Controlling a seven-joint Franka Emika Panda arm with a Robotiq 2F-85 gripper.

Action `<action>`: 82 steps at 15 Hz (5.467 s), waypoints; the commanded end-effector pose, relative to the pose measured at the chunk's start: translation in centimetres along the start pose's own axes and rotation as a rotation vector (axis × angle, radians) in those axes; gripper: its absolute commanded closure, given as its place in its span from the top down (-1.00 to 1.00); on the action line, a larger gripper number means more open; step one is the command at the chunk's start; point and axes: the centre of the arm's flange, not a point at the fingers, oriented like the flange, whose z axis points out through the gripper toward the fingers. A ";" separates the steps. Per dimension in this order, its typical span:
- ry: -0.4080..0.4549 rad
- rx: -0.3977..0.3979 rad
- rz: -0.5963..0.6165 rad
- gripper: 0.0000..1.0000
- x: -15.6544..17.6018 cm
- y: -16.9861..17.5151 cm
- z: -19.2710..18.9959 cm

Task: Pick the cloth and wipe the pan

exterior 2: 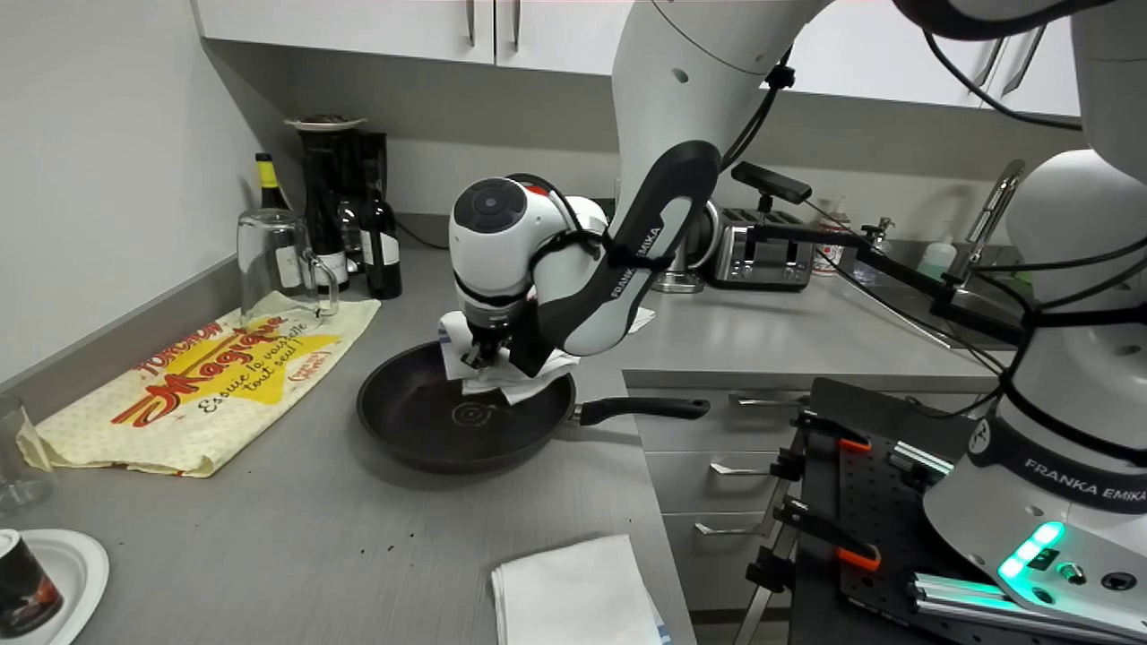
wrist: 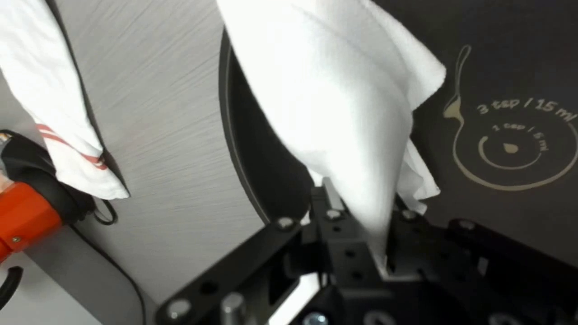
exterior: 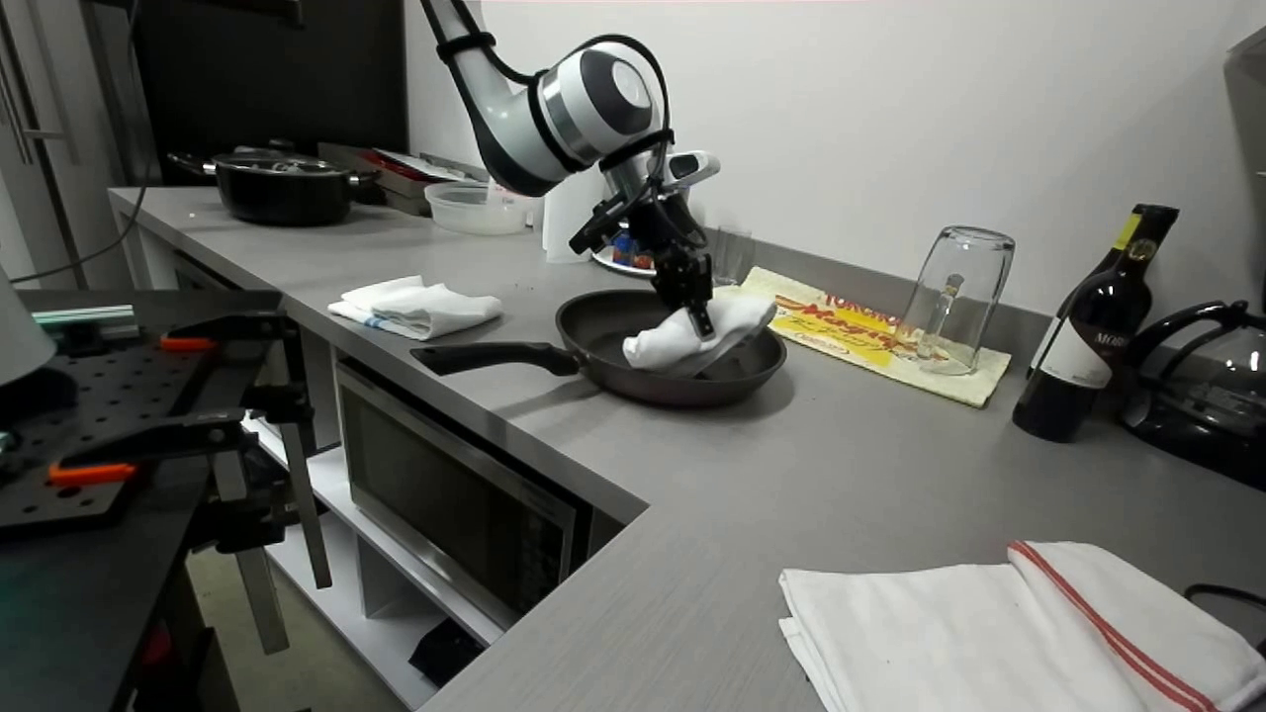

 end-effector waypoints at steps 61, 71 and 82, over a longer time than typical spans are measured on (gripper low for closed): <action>-0.879 0.765 0.461 -0.91 -0.7 -8.3 2.0; -1.008 0.921 0.417 -0.91 2.8 -5.5 -3.2; -0.978 0.777 0.091 -0.91 -3.8 -16.4 -11.7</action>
